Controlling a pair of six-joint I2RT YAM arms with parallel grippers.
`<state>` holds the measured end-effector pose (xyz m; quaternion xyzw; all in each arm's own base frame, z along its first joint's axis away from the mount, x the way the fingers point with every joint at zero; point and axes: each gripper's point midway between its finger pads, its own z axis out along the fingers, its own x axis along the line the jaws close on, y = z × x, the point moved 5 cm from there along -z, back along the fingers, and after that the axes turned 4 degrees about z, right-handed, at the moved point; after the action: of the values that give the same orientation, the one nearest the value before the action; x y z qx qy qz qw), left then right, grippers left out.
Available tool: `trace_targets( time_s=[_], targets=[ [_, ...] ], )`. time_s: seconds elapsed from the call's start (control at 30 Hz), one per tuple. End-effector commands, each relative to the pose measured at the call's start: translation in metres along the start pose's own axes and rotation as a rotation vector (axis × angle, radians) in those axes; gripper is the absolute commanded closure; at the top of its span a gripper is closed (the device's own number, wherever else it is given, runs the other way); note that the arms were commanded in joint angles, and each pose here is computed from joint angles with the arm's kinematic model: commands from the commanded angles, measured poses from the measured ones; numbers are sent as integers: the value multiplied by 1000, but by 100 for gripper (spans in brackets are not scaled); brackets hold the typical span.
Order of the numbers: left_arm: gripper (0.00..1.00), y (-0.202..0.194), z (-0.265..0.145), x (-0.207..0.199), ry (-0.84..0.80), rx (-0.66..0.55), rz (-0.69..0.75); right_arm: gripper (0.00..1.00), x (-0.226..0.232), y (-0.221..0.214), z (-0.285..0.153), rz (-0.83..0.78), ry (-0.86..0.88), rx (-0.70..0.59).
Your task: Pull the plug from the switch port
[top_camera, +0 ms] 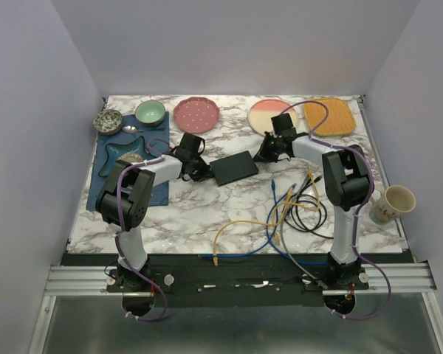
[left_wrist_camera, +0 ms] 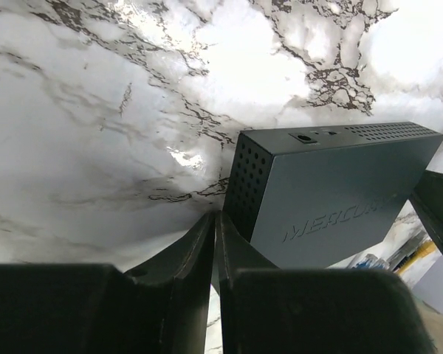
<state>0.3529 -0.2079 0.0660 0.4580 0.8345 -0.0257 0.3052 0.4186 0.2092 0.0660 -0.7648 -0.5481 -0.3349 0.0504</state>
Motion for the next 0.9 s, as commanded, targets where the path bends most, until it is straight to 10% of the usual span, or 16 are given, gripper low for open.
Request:
trace_targets(
  time_s=[0.0, 0.5, 0.87],
  targets=[
    [80, -12, -1, 5, -13, 32, 25, 99, 25, -46, 10, -90, 48, 116],
    [79, -41, -38, 45, 0, 55, 41, 99, 27, -170, -12, -179, 69, 280],
    [76, -27, -43, 46, 29, 18, 48, 99, 27, -184, -25, -200, 79, 280]
  ],
)
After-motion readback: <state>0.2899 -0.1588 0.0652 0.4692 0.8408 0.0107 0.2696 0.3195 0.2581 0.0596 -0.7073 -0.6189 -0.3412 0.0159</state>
